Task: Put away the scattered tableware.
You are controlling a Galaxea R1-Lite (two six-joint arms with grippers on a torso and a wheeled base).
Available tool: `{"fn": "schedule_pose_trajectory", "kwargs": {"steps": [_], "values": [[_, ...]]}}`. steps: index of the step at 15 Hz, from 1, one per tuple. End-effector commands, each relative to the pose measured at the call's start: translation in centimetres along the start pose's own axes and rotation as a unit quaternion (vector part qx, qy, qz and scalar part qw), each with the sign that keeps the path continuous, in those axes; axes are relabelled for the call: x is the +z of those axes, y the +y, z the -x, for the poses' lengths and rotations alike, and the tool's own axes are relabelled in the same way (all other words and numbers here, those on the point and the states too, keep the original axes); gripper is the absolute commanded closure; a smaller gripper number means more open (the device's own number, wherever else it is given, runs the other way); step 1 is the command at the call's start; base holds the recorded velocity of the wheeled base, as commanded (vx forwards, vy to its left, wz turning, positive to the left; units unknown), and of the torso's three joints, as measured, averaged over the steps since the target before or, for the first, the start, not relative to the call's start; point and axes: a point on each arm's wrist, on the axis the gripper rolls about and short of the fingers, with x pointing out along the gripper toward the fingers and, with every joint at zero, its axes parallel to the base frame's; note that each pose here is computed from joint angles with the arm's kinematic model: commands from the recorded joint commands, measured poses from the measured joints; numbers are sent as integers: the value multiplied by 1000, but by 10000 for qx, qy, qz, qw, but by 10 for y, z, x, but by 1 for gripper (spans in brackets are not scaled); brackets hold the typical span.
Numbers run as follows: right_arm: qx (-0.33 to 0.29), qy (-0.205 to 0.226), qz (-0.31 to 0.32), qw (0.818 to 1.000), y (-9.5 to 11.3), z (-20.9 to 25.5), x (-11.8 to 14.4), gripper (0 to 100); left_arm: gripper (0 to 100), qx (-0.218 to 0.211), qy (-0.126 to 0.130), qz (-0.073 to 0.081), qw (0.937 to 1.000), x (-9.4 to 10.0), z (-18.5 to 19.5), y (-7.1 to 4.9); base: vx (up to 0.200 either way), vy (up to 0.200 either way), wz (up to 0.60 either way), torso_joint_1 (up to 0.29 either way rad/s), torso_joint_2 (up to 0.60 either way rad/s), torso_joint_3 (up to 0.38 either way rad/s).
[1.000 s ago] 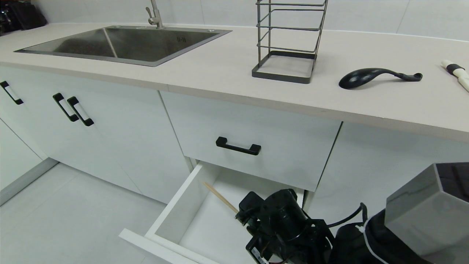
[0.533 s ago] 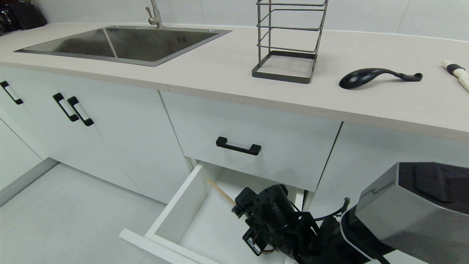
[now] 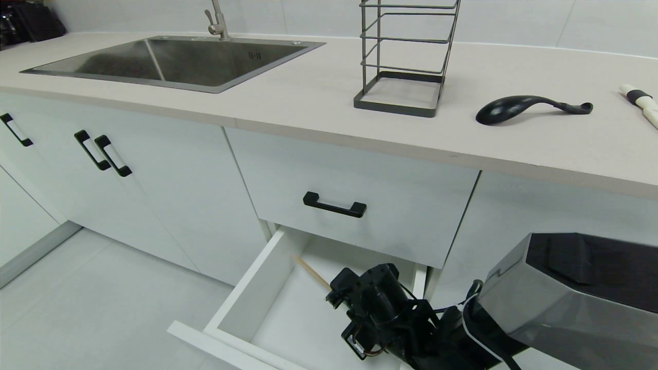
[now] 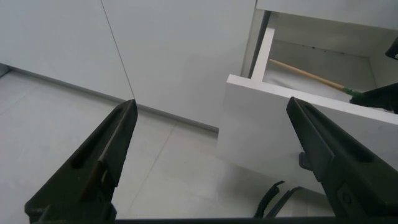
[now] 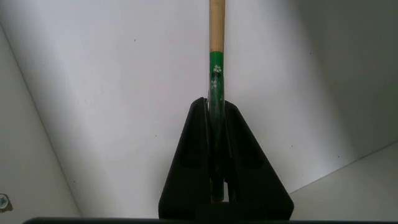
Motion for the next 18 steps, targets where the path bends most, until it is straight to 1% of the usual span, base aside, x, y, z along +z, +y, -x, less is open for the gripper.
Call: {"fn": "schedule_pose_trajectory", "kwargs": {"steps": [1,2,3,7,10,12,16,18], "values": [[16,91,22,10000,2,-5,-4,100,0,5,1,5,10000,0,0,0,0,0,0,0,0,0],[31,29,7,10000,2,-6,-1,100,0,5,1,5,10000,0,0,0,0,0,0,0,0,0],[53,-34,-1,10000,1,-6,3,0,0,5,1,5,10000,0,0,0,0,0,0,0,0,0],[60,-181,-15,9998,0,2,11,0,0,5,1,5,10000,0,0,0,0,0,0,0,0,0],[143,-645,-9,9978,2,36,37,0,0,5,1,5,10000,0,0,0,0,0,0,0,0,0],[250,-899,47,9956,1,67,44,0,0,5,1,-3,10000,0,0,0,0,0,0,0,0,0],[387,-1415,76,9892,-13,120,46,0,0,5,1,5,10000,0,0,0,0,0,0,0,0,0],[815,-1503,154,9852,-16,140,34,0,0,5,1,5,10000,0,0,0,0,0,0,0,0,0]]}}
